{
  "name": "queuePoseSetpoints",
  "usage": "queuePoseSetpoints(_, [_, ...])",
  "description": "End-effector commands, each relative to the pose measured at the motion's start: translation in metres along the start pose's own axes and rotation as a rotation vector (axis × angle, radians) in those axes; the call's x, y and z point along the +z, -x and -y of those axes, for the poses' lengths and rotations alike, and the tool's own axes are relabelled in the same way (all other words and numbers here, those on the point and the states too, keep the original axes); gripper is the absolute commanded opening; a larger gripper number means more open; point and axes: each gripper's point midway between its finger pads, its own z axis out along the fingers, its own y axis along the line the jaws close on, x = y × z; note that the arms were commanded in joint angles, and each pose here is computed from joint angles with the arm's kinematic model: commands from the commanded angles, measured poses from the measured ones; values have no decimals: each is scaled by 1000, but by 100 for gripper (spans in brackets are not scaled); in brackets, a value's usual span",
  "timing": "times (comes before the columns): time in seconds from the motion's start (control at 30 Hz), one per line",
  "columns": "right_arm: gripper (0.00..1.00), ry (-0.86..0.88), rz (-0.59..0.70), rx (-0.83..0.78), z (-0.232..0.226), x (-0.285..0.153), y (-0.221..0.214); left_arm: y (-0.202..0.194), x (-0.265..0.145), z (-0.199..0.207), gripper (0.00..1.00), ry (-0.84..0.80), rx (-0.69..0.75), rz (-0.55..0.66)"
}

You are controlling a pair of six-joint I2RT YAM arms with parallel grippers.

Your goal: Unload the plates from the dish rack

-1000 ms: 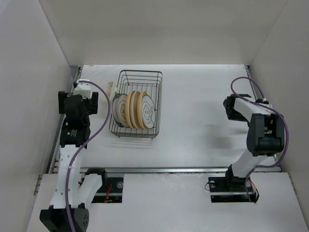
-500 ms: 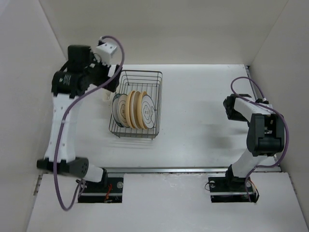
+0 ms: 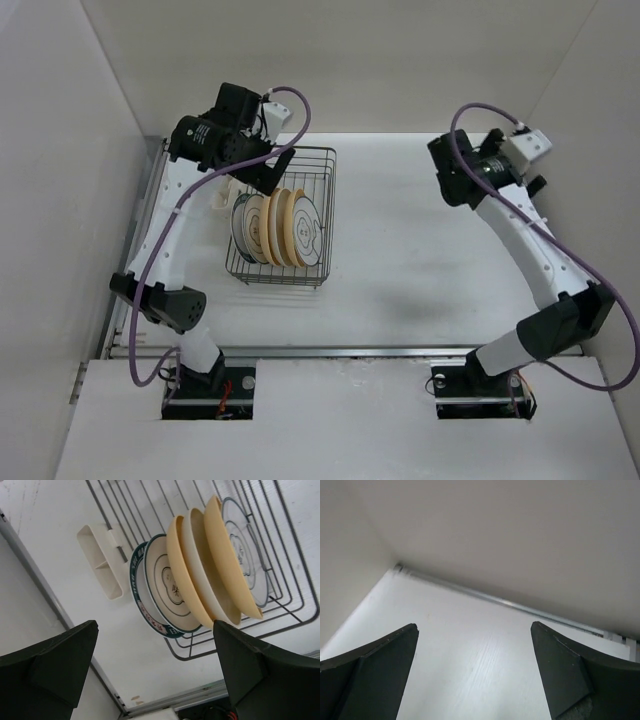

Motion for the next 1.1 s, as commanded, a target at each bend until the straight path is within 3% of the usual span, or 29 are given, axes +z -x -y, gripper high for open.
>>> queuePoseSetpoints(0.0, [100, 253, -110, -567, -35, -38, -14, 9, -18, 23, 100, -108, -39, 100])
queuePoseSetpoints(0.03, [100, 431, -196, -595, -57, -55, -31, 12, -14, 24, 100, -118, -38, 101])
queuePoseSetpoints(0.07, [100, 738, -341, -533, -91, -97, -71, 8, -9, 36, 100, -141, -24, 73])
queuePoseSetpoints(0.13, [100, 991, -395, -291, -94, -132, -44, 0, 11, 45, 93, -142, 3, -9])
queuePoseSetpoints(0.17, [100, 1211, -430, -152, -108, -169, -29, -3, 17, 56, 89, -161, 26, -42])
queuePoseSetpoints(0.27, [99, 1373, -483, -31, -89, -196, -28, -16, 39, 76, 71, -189, 63, -161])
queuePoseSetpoints(0.3, [96, 1383, -499, -23, -86, -199, -30, -21, 45, 78, 65, -192, 57, -192])
queuePoseSetpoints(0.33, [93, 1384, -518, -45, -83, -200, -35, -22, 48, 81, 52, -187, 59, -214])
queuePoseSetpoints(0.47, [77, 1315, -568, -143, -65, -191, -68, -22, 64, 88, 36, -179, 45, -245])
queuePoseSetpoints(0.6, [74, 1289, -595, -144, -45, -187, -85, -17, 65, 75, 36, -75, 22, -215])
queuePoseSetpoints(0.77, [74, 1275, -619, -143, -21, -185, -101, -11, 52, 74, 39, -81, -3, -136])
queuePoseSetpoints(0.93, [74, 1270, -629, -122, -9, -185, -101, -15, 51, 69, 39, -47, -10, -157])
queuePoseSetpoints(1.07, [74, 1266, -635, -132, -2, -184, -103, -4, 17, 39, 42, 37, -80, -38])
